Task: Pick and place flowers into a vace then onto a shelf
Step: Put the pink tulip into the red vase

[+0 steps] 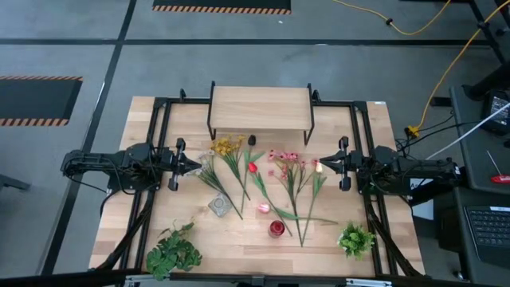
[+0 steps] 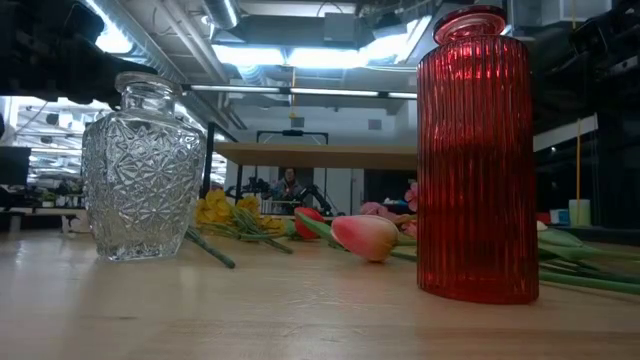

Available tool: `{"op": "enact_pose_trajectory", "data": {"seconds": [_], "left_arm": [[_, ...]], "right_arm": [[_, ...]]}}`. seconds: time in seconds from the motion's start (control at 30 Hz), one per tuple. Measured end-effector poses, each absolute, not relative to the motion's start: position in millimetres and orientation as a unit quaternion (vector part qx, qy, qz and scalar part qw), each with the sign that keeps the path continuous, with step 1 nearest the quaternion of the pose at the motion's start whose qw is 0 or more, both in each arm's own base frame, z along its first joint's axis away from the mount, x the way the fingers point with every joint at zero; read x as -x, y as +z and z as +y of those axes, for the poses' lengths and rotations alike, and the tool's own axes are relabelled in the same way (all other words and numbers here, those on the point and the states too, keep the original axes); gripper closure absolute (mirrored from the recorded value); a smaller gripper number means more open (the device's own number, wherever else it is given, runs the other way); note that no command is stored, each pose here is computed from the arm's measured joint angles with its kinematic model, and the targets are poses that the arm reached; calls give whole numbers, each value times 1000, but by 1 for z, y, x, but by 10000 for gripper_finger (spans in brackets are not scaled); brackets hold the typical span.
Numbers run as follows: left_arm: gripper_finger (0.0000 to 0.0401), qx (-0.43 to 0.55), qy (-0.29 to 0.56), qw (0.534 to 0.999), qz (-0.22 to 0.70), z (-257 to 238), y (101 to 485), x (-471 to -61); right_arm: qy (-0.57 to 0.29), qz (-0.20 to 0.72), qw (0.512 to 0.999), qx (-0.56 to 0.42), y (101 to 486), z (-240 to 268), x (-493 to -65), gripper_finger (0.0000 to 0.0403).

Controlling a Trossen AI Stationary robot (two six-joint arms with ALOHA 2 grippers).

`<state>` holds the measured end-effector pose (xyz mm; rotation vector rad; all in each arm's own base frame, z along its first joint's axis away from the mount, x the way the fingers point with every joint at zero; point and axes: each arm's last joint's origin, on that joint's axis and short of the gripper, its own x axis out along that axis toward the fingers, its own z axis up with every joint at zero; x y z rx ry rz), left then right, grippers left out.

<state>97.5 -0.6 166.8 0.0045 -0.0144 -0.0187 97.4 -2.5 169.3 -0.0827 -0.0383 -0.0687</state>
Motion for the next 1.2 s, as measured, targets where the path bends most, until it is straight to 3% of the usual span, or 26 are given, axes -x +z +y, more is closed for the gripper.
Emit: {"op": "enact_pose_trajectory", "data": {"seconds": [0.67, 1.2], "left_arm": [[397, -4, -9, 1000, -15, -1, 168, -97], [397, -18, 47, 999, -17, 3, 169, -97]], "right_arm": [[-34, -19, 998, 41, 169, -2, -97, 370], [-34, -20, 998, 40, 170, -3, -97, 370]]}}
